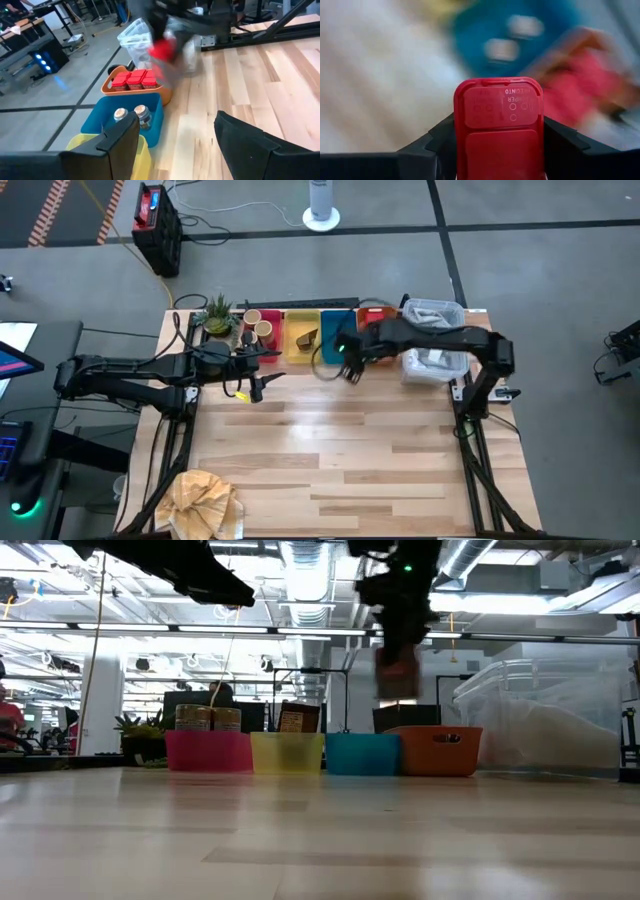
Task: Sort spices by type
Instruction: Put the red spice can into the orange bin
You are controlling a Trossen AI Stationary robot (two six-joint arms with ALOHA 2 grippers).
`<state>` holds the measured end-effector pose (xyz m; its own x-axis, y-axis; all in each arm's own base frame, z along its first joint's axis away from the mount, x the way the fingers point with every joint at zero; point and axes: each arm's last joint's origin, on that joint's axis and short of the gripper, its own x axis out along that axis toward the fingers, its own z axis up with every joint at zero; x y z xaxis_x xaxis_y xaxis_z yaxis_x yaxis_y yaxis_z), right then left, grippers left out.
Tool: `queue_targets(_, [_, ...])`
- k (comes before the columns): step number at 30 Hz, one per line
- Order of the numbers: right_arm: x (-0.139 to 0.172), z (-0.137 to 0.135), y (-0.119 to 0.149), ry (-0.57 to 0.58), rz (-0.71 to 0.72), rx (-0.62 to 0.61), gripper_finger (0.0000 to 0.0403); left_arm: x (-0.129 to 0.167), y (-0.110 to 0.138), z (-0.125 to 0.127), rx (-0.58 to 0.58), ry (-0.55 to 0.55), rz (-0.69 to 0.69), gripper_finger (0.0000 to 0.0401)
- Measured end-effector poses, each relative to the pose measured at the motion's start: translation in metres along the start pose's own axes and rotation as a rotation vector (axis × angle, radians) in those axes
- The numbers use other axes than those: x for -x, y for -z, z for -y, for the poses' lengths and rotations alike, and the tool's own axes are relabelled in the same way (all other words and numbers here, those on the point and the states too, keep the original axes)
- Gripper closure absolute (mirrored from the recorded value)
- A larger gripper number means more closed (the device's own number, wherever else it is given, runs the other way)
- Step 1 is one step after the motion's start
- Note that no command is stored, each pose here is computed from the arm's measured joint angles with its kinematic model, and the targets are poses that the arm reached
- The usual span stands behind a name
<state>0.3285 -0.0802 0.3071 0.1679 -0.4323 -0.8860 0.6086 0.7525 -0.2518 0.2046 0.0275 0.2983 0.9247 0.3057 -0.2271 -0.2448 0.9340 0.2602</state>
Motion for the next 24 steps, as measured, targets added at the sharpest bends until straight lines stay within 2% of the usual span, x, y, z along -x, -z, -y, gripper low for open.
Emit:
queue_targets(2, [0.002, 0.020, 0.000, 0.108, 0.009, -0.091, 0.0164, 0.000, 0.000, 0.000, 0.000, 0.000, 0.000, 0.0157])
queue_targets(5, [-0.003, 0.039, -0.003, 0.209, 0.016, -0.172, 0.0164, 0.000, 0.000, 0.000, 0.000, 0.000, 0.001, 0.0157])
queue_targets(8, [-0.016, 0.047, -0.008, 0.233, -0.011, -0.191, 0.0164, 0.000, 0.000, 0.000, 0.000, 0.000, 0.000, 0.0157])
queue_targets(12, [-0.039, 0.051, -0.015, 0.253, -0.054, -0.134, 0.0164, 0.000, 0.000, 0.000, 0.000, 0.000, 0.000, 0.0157])
queue_targets(24, [-0.050, 0.083, -0.016, 0.326, -0.096, -0.238, 0.0164, 0.000, 0.003, 0.000, -0.010, -0.004, -0.034, 0.0157])
